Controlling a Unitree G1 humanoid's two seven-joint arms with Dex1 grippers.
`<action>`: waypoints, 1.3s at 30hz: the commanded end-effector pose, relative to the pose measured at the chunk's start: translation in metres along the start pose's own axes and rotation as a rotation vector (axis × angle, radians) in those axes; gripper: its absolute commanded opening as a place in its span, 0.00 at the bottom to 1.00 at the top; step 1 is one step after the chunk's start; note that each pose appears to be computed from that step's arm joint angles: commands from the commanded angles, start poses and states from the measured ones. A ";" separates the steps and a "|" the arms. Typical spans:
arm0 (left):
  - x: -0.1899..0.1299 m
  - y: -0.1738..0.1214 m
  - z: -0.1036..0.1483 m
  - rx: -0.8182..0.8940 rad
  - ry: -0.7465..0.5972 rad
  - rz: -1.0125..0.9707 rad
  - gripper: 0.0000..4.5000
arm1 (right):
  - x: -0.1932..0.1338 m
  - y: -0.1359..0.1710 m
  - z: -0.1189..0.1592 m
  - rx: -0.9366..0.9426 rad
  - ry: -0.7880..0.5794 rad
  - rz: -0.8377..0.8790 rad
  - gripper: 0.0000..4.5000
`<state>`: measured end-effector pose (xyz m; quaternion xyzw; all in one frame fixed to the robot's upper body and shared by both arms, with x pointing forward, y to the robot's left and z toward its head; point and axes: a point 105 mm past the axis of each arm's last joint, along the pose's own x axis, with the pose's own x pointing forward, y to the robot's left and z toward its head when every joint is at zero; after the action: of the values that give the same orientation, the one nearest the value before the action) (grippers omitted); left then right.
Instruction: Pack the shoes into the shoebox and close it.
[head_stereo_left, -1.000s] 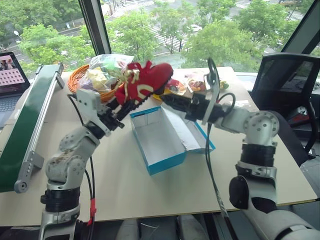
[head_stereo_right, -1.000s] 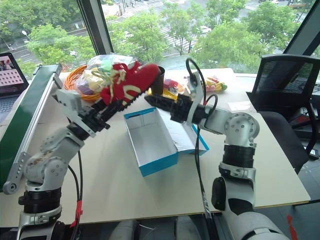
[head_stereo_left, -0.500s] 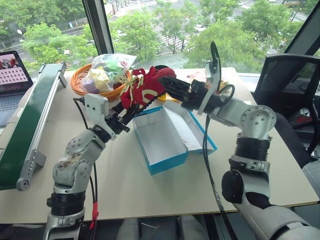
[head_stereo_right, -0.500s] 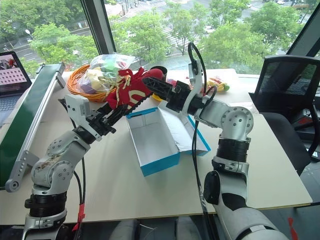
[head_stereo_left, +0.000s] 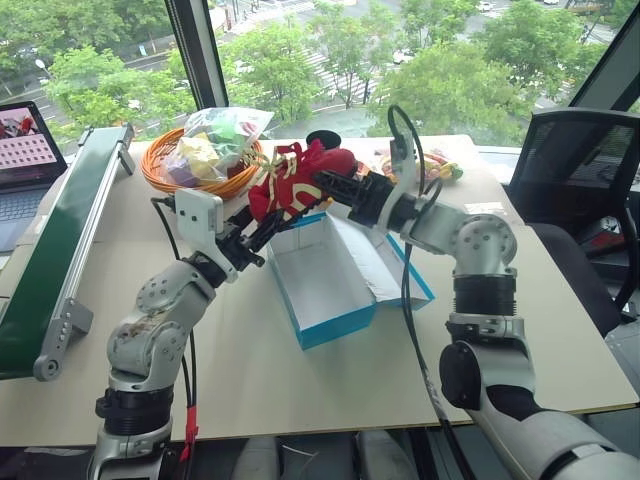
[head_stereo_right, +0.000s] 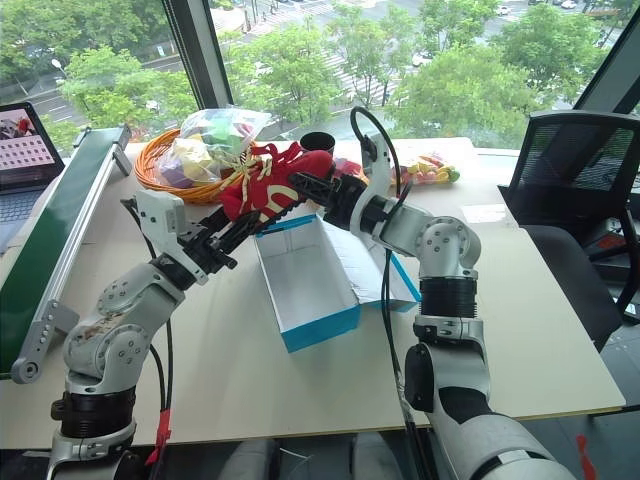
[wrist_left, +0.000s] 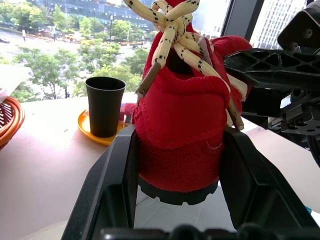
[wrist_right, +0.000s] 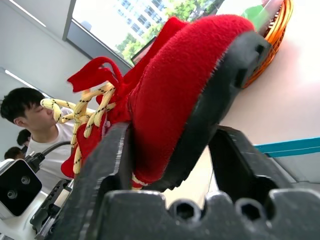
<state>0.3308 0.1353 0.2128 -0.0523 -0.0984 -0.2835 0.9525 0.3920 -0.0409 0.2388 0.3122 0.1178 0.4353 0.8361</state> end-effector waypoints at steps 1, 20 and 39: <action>-0.003 -0.014 0.020 0.032 -0.068 -0.056 0.43 | -0.005 0.003 0.029 -0.033 -0.109 -0.009 0.24; -0.077 -0.004 -0.041 0.230 0.390 -0.163 1.00 | -0.003 0.031 0.052 -0.726 0.212 -0.034 0.09; -0.078 -0.022 -0.056 0.171 0.333 -0.101 1.00 | -0.036 -0.067 -0.038 -0.822 0.762 -0.165 0.09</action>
<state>0.2670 0.1554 0.1326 0.0700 0.0605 -0.3244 0.9414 0.3893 -0.0810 0.1537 -0.1960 0.2804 0.4694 0.8140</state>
